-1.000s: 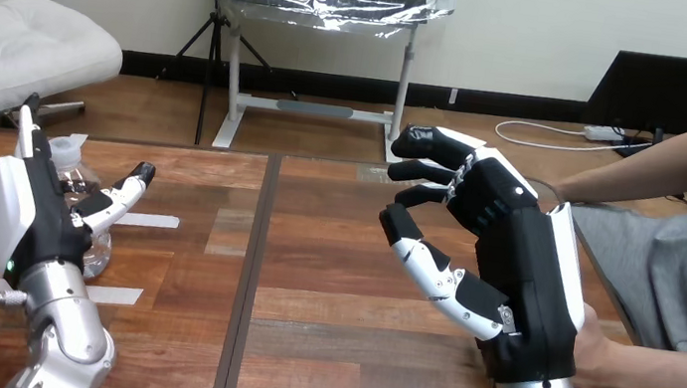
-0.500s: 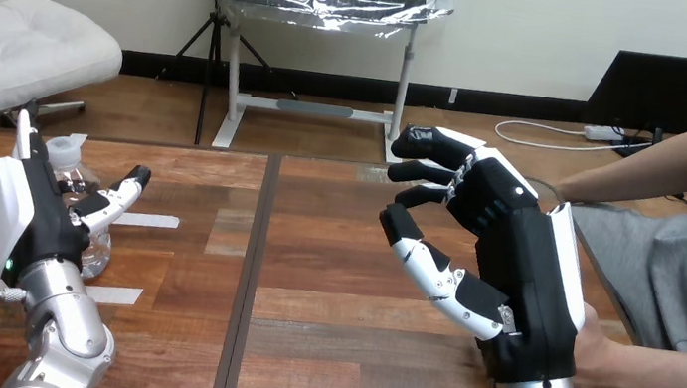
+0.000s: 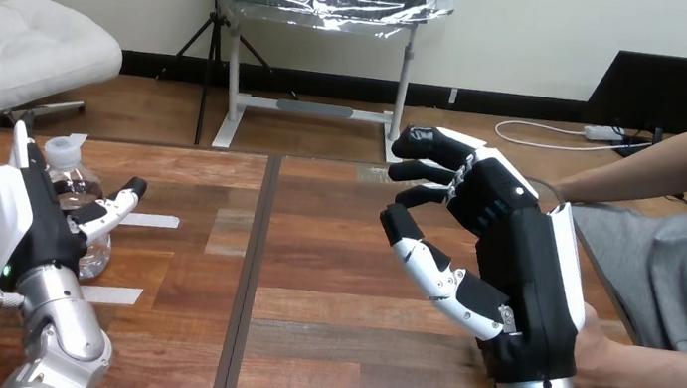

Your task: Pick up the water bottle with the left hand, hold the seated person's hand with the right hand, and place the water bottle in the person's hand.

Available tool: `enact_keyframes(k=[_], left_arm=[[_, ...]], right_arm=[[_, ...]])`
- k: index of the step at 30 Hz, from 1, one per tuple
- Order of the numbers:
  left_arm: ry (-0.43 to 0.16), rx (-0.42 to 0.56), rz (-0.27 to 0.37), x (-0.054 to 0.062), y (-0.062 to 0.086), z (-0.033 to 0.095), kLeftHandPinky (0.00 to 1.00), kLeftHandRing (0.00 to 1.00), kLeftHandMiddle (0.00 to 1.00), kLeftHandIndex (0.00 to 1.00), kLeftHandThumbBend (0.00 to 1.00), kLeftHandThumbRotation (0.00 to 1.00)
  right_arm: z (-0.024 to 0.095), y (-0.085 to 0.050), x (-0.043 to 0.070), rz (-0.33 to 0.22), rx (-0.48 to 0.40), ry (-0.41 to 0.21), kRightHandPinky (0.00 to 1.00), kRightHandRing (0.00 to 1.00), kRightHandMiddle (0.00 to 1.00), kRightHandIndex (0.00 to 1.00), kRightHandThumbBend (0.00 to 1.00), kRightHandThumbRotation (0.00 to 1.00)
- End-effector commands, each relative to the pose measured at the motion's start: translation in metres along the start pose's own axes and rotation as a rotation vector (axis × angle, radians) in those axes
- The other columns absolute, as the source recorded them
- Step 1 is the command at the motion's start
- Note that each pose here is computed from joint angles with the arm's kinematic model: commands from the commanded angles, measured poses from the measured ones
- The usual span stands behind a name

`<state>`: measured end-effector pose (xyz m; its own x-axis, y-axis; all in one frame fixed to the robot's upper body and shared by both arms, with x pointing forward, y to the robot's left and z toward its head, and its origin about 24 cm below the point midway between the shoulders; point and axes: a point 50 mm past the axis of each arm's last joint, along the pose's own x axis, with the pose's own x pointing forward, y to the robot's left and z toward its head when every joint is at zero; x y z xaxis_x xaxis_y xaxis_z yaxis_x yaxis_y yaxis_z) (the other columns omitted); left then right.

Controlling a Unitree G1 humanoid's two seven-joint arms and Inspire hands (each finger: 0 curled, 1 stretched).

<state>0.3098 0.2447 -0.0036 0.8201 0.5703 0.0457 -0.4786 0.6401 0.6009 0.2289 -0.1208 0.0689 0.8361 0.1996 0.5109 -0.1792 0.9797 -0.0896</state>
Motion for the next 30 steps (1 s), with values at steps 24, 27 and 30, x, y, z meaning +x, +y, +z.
enact_keyframes(k=[24,27,30], left_arm=[[0.001,0.011,0.037,0.0297,0.0166,0.0258,0.82,0.9,0.94,0.94,0.78,0.22],[0.009,0.02,0.03,0.0305,0.0168,0.0253,0.81,0.9,0.93,0.94,0.78,0.22],[0.014,0.031,0.026,0.0313,0.017,0.0253,0.81,0.89,0.93,0.94,0.78,0.22]], right_arm=[[0.0111,-0.0044,0.0099,-0.005,-0.01,-0.065,0.54,0.65,0.7,0.68,0.47,0.09],[0.011,-0.0045,0.0099,-0.004,-0.011,-0.067,0.54,0.65,0.7,0.68,0.47,0.08],[0.0111,-0.0045,0.0099,-0.003,-0.011,-0.068,0.54,0.65,0.7,0.68,0.47,0.08]])
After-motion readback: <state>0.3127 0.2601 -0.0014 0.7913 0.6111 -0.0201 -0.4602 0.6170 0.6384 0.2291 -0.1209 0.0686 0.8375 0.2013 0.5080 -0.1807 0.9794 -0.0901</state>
